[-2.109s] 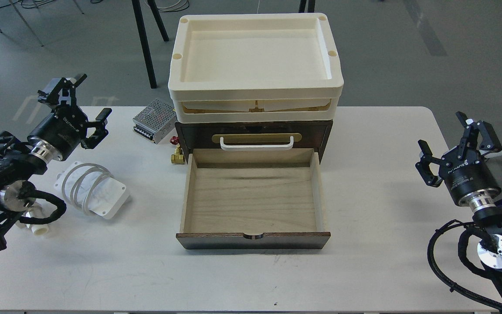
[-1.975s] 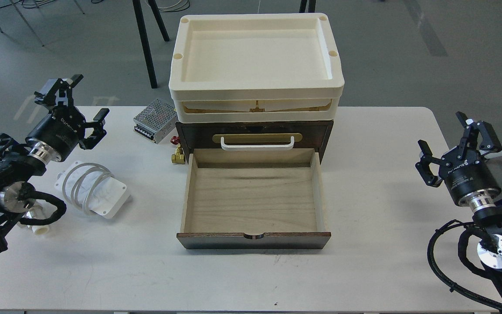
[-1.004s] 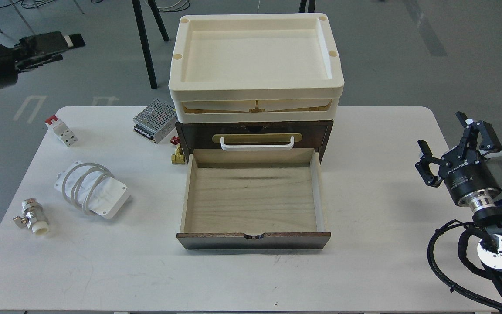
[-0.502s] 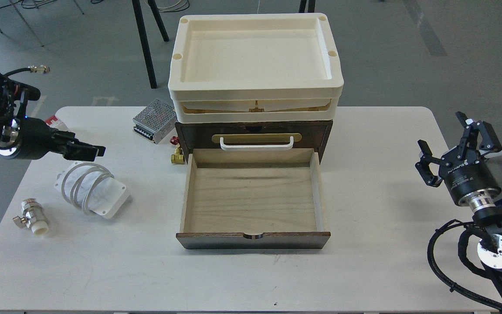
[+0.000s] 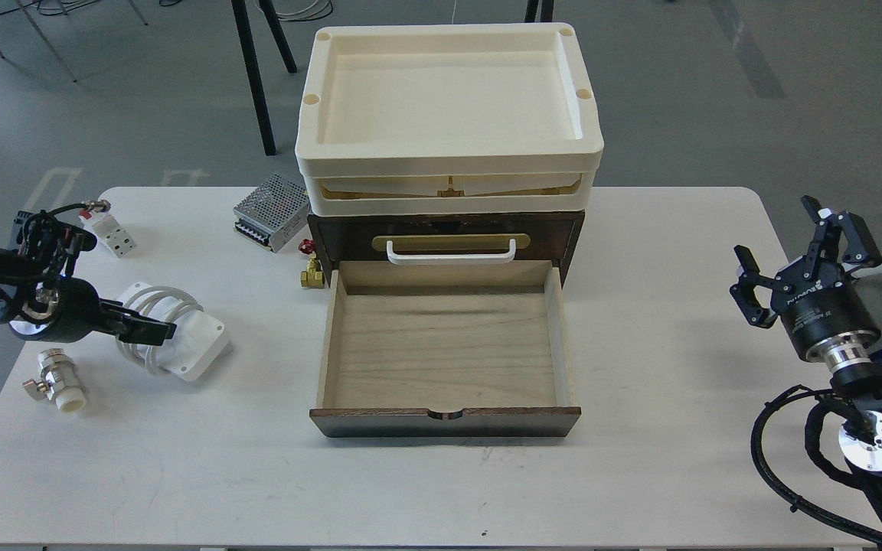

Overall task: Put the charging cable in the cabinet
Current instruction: 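Lower the left gripper onto the white cable coil and close it, then lift the cable with the left gripper and carry it over the drawer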

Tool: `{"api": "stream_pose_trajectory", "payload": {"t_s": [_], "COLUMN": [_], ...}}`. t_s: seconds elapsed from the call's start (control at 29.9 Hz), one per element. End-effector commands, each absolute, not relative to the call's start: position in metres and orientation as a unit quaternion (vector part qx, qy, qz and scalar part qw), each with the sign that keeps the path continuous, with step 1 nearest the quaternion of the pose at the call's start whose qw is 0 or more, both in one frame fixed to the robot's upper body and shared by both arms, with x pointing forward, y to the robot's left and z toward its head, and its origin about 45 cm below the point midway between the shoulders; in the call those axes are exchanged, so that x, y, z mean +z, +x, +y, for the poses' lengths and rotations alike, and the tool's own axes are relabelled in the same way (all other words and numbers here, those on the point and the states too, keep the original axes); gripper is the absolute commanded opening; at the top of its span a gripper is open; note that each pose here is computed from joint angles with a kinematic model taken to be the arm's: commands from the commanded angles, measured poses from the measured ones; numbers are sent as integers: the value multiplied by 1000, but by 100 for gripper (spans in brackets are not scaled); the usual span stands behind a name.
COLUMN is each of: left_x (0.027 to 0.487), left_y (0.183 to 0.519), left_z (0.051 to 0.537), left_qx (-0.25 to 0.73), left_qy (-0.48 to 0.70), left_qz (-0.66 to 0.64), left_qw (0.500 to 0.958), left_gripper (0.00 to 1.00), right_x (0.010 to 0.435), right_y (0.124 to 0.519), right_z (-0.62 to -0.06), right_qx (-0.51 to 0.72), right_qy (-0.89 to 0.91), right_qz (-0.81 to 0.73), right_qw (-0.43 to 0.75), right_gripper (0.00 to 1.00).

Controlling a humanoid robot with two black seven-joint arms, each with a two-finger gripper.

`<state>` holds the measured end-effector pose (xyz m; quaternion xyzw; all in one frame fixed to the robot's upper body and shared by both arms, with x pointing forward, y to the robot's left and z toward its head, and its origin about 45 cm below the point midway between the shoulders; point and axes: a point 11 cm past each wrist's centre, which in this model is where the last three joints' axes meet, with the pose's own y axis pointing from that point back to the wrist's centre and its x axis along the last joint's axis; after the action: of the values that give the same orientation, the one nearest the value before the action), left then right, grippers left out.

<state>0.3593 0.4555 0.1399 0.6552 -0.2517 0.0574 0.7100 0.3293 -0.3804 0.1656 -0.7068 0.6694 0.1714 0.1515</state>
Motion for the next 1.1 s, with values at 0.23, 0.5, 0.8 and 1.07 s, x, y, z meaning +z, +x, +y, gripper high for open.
{"api": "stream_pose_trajectory", "payload": {"t_s": [0.23, 0.5, 0.8, 1.07], "left_x": [125, 126, 133, 176], "left_y": [359, 358, 367, 381], "left_z": [452, 458, 455, 482], "left_qx": [79, 90, 106, 154], "left_qy": [648, 648, 638, 643], "left_qz": [-256, -249, -291, -304], "left_qw": [713, 714, 705, 686], "left_gripper": [89, 24, 0, 0], "right_x": [165, 165, 166, 166], "right_y": [329, 329, 330, 330], "right_z": [-380, -380, -380, -380], "right_qx": [172, 172, 171, 171], "right_qy": [-707, -707, -707, -707], "right_qz": [670, 670, 669, 669], "right_qw": [151, 151, 152, 152], "right_gripper": [99, 99, 99, 99]}}
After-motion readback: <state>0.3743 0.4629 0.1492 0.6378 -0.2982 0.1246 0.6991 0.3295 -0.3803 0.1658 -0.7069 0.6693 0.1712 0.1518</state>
